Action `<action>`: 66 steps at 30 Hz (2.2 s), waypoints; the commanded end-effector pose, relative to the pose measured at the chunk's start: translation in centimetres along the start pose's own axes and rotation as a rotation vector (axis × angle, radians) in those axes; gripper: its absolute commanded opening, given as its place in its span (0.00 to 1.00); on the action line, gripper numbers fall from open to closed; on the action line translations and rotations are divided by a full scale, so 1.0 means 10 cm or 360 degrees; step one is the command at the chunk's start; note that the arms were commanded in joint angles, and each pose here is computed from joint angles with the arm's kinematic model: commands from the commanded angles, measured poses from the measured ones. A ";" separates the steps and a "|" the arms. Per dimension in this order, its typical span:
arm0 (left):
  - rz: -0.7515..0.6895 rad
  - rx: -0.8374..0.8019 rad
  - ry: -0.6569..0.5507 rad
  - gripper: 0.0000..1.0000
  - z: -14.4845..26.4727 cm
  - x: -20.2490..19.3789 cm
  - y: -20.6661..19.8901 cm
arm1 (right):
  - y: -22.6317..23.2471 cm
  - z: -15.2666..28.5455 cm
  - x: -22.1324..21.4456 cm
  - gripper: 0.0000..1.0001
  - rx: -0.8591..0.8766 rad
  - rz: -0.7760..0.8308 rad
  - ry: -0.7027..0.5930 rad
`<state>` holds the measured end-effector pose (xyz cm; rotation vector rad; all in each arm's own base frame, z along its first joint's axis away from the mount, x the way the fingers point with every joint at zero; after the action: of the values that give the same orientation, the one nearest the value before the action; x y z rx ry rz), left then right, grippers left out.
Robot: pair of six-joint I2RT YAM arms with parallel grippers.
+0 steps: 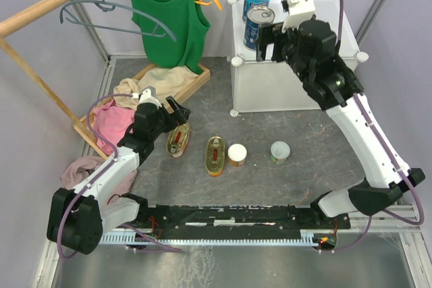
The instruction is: Place and organize the canned foods onto the counter
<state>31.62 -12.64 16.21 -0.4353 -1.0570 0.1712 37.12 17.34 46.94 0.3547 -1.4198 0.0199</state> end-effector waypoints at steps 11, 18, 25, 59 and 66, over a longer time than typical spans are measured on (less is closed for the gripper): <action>0.0076 -0.0145 -0.0048 1.00 -0.02 0.03 -0.14 | -0.34 0.56 -1.16 0.95 -0.0175 -0.0057 0.0204; 0.0065 -0.0165 -0.0061 1.00 -0.02 0.05 -0.17 | -0.64 0.70 -1.84 0.96 -0.0341 -0.0070 0.0375; 0.0053 -0.0168 -0.0052 1.00 -0.06 0.05 -0.18 | -0.80 0.82 -2.37 0.97 -0.0456 -0.0120 0.0562; 0.0053 -0.0180 -0.0027 0.99 -0.17 0.07 -0.24 | -0.99 1.24 -3.59 0.99 -0.0565 -0.0329 0.1034; 0.0052 -0.0177 -0.0022 0.99 -0.17 0.06 -0.23 | -1.02 1.21 -3.74 0.99 -0.0589 -0.0311 0.1076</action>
<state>32.16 -14.24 14.51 -0.4952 -1.0155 0.1352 21.25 11.46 10.08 0.1337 -0.6775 -0.2439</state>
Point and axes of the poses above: each gripper's point midway between its finger pads, its own z axis back along the fingers, its own y axis along the line the jaws close on, x = y × z, the point moved 2 cm from there along z, back along the fingers, and after that the axes turned 11 degrees about -z, right-handed, at the moved point
